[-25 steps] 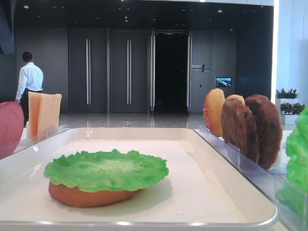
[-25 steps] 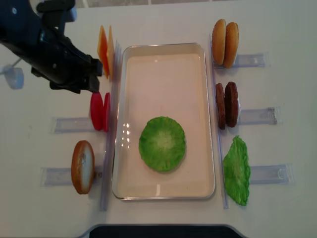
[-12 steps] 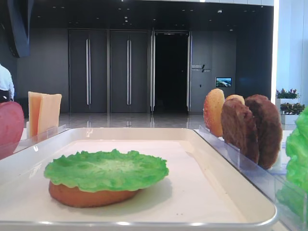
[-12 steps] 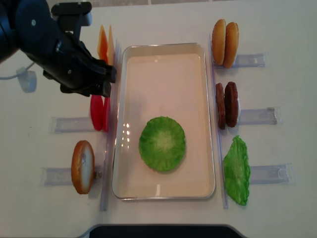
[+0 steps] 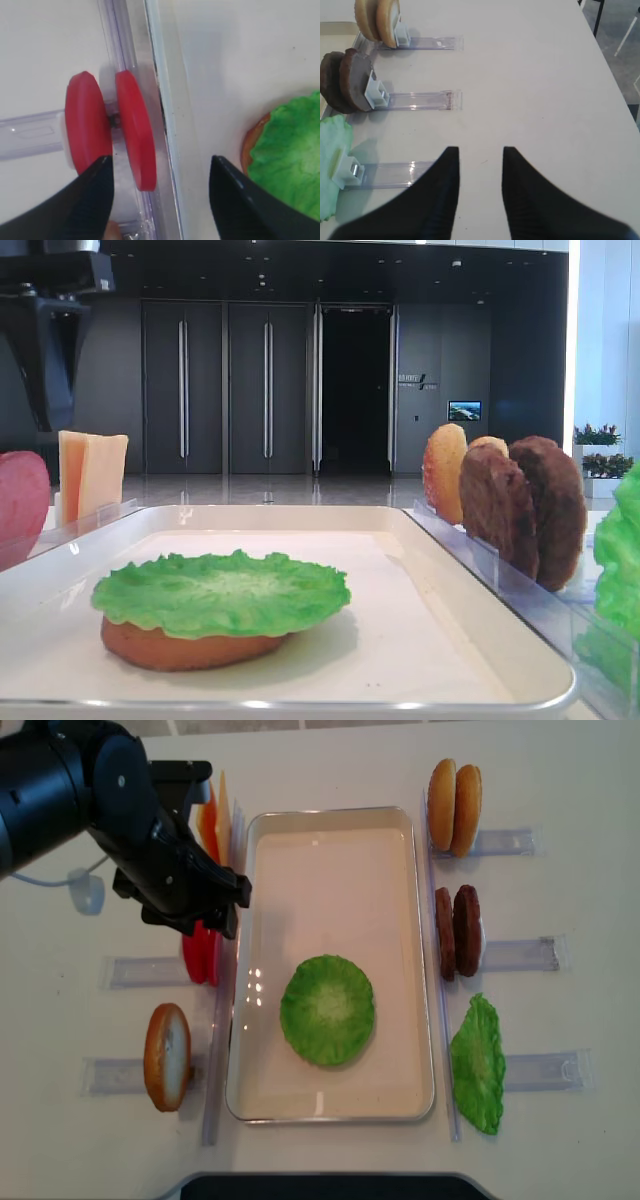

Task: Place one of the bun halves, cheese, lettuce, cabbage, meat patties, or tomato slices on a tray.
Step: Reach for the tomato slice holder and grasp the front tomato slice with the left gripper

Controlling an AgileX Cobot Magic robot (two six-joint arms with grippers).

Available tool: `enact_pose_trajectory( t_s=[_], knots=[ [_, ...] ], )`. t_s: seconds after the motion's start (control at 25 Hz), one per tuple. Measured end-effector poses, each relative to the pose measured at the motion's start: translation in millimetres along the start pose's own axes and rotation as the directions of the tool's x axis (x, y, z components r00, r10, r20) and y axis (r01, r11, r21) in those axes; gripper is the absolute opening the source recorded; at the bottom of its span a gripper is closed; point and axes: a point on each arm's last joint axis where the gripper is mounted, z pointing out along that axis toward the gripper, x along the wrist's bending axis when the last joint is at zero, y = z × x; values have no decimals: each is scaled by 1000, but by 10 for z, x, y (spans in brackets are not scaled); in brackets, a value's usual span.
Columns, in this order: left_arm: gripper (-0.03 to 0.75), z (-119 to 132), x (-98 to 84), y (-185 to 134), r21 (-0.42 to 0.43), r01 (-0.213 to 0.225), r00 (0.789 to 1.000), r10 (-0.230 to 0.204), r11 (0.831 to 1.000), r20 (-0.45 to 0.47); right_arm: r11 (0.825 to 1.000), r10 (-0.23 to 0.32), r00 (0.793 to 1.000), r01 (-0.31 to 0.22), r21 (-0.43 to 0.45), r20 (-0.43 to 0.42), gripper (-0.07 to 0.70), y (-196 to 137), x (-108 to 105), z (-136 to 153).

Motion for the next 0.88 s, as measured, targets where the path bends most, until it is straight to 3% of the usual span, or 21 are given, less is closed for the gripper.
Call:
enact_pose_trajectory(
  t_s=[0.52,0.88],
  knots=[
    [461,75,-20,60,-39,1,1000,0,999,13,1000,0,1000,0,0,0,237,0,0,0],
    [461,272,-20,64,16,-9,1000,9,1000,-11,1000,0,1000,0,0,0,237,0,0,0]
  ],
)
